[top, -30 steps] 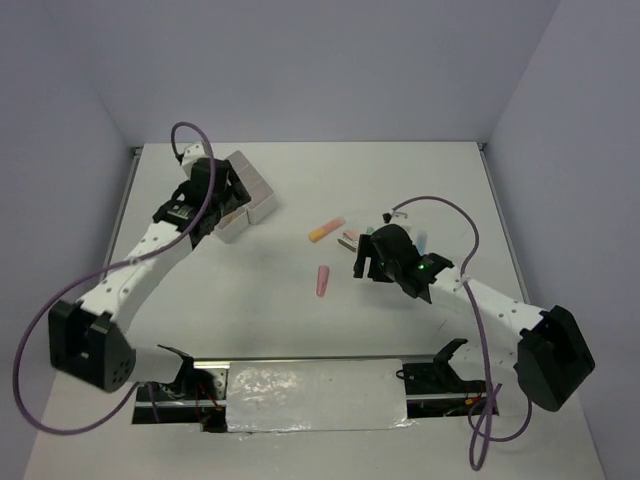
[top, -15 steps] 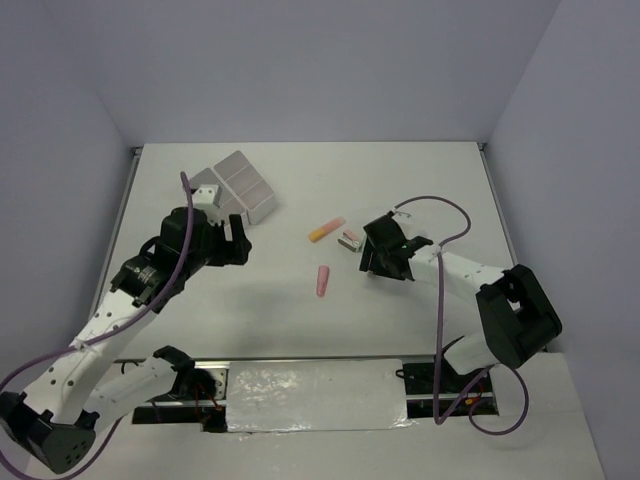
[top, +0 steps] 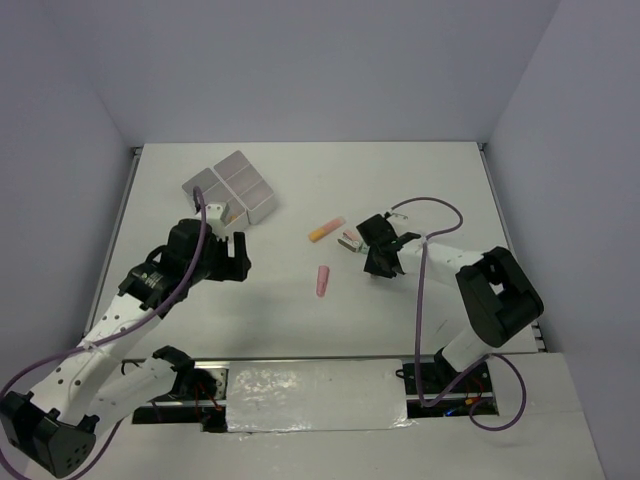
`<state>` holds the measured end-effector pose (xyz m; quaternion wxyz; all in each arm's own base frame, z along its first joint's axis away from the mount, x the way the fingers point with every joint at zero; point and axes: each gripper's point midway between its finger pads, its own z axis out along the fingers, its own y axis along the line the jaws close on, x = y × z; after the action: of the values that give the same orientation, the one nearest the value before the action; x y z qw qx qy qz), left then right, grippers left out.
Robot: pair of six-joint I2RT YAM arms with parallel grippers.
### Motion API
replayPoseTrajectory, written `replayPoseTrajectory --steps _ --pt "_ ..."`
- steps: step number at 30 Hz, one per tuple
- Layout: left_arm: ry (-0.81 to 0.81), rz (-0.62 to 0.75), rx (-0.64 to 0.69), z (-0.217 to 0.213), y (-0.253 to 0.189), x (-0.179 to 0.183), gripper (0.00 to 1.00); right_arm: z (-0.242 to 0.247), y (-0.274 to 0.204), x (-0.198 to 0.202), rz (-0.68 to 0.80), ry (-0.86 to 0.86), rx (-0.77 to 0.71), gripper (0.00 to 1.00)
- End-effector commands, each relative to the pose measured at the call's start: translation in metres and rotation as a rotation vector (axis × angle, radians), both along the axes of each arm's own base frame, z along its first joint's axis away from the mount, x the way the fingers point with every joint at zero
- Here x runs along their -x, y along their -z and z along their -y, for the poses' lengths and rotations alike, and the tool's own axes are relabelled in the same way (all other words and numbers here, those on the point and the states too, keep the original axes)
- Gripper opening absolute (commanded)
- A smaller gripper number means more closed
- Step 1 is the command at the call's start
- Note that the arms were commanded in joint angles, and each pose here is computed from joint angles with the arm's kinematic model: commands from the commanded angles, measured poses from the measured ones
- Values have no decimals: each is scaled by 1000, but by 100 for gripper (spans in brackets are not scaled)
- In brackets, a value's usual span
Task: Sort the stationery into containers
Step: Pick up the stationery from the center of the board.
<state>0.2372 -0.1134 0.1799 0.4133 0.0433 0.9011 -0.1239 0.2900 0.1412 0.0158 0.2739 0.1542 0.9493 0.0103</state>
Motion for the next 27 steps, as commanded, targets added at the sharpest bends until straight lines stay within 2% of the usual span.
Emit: replayPoseTrajectory --steps 1,2,7,10,12,16,17,19,24,27 --pt "27 47 28 6 -12 -5 88 -3 5 -8 20 -3 -11 34" --pt "25 46 29 6 -12 -5 88 -6 4 -9 28 -17 -22 28" --pt "36 46 52 10 -14 -4 88 -14 -4 -10 63 -86 -19 18" --pt "50 39 93 17 -17 -3 88 -24 -13 -9 107 -145 -65 16" --pt "52 45 153 25 -23 -2 88 -37 -31 -8 188 -218 -120 15" --pt "90 47 397 59 -32 0 90 -70 -76 8 338 -396 -235 16" --pt "94 29 507 73 -35 0 90 -73 -93 12 386 -417 -260 16" --pt "74 -28 626 87 -30 2 90 -92 -120 26 458 -518 -301 17" --pt "134 -7 801 122 -56 2 88 -138 -175 72 613 -788 -369 18" --pt "176 -16 853 137 -72 2 86 -149 -195 86 665 -815 -357 18"
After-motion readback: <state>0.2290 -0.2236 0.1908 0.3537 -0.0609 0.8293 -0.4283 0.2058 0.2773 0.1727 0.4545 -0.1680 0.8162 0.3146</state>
